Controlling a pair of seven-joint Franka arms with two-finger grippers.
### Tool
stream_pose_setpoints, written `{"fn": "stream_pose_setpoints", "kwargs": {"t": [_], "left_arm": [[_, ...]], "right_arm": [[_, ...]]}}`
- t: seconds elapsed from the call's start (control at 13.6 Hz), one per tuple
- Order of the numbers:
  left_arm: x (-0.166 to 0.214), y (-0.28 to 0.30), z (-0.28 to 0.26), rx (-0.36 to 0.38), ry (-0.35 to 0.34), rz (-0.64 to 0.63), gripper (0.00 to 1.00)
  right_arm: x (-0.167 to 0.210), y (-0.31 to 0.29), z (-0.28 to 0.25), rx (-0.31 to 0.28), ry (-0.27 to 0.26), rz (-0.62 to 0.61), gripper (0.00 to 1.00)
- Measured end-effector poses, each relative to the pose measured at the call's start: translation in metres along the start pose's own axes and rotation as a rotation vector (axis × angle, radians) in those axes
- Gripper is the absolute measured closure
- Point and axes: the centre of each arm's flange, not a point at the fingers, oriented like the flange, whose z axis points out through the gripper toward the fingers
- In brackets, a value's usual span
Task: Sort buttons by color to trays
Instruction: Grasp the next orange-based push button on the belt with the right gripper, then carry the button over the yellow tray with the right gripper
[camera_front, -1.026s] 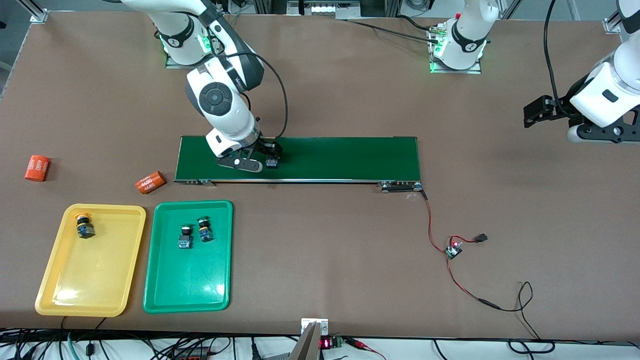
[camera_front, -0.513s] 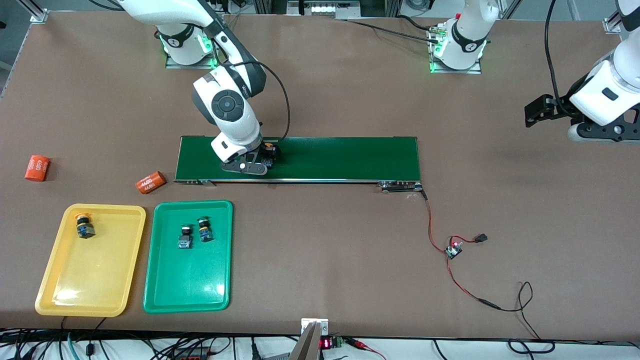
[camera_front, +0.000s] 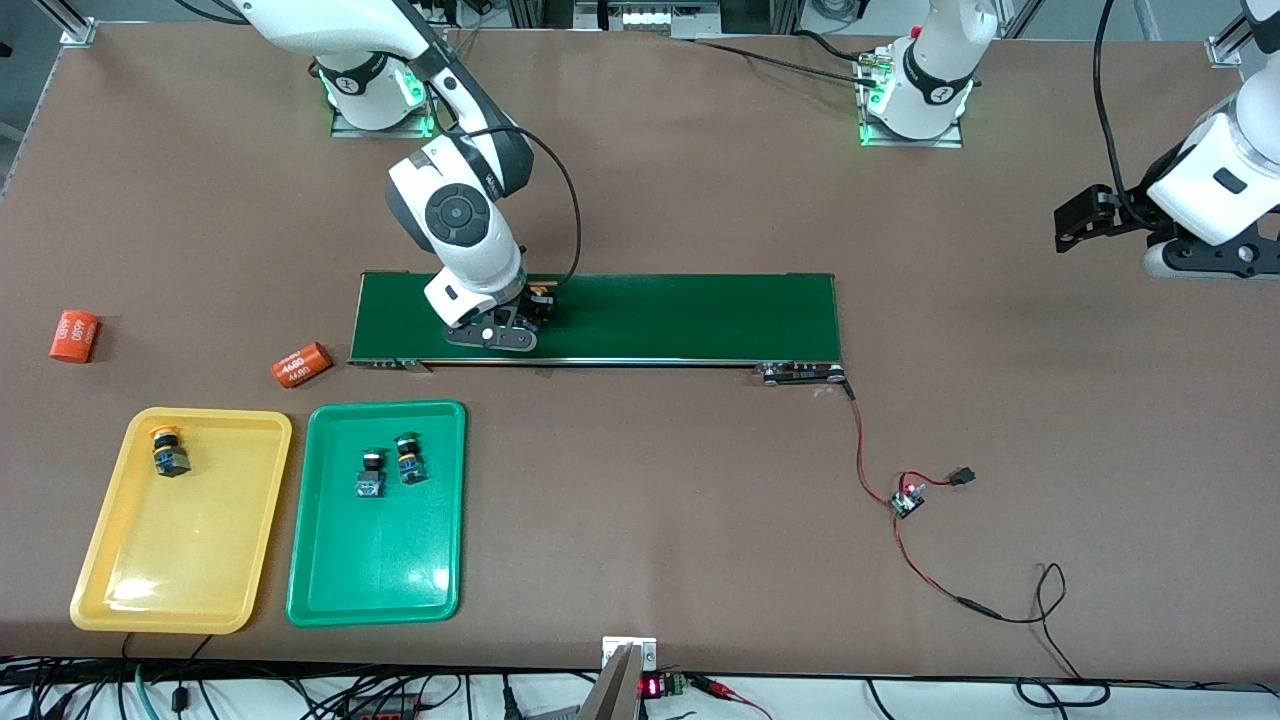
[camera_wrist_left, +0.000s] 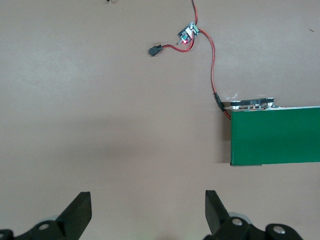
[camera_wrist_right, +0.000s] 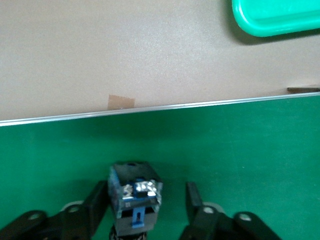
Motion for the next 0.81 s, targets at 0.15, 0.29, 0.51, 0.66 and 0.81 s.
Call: {"fn": "stream_pose_setpoints", "kwargs": {"t": [0.15, 0.29, 0.51, 0.66, 0.81], "left_arm": [[0.000, -0.002, 0.000, 0.000, 0.001, -0.003, 0.00], [0.000, -0.002, -0.001, 0.000, 0.001, -0.003, 0.00], [0.000, -0.001, -0.001, 0.000, 0.002, -0.002, 0.00], [0.000, -0.001, -0.001, 0.000, 0.003, -0.001, 0.00], [-0.001, -0.001, -0.002, 0.000, 0.005, 0.001, 0.00]], "right_arm": [[0.001, 0.002, 0.002, -0.002, -0.002, -0.011, 0.62], [0.005, 0.004, 0.001, -0.001, 0.002, -0.010, 0.67], [0.023, 0.009, -0.017, 0.012, 0.031, -0.003, 0.67], [0.051, 0.030, -0.047, -0.013, 0.031, -0.029, 0.67], [0.091, 0.073, -0.087, -0.041, 0.027, -0.051, 0.67]]}}
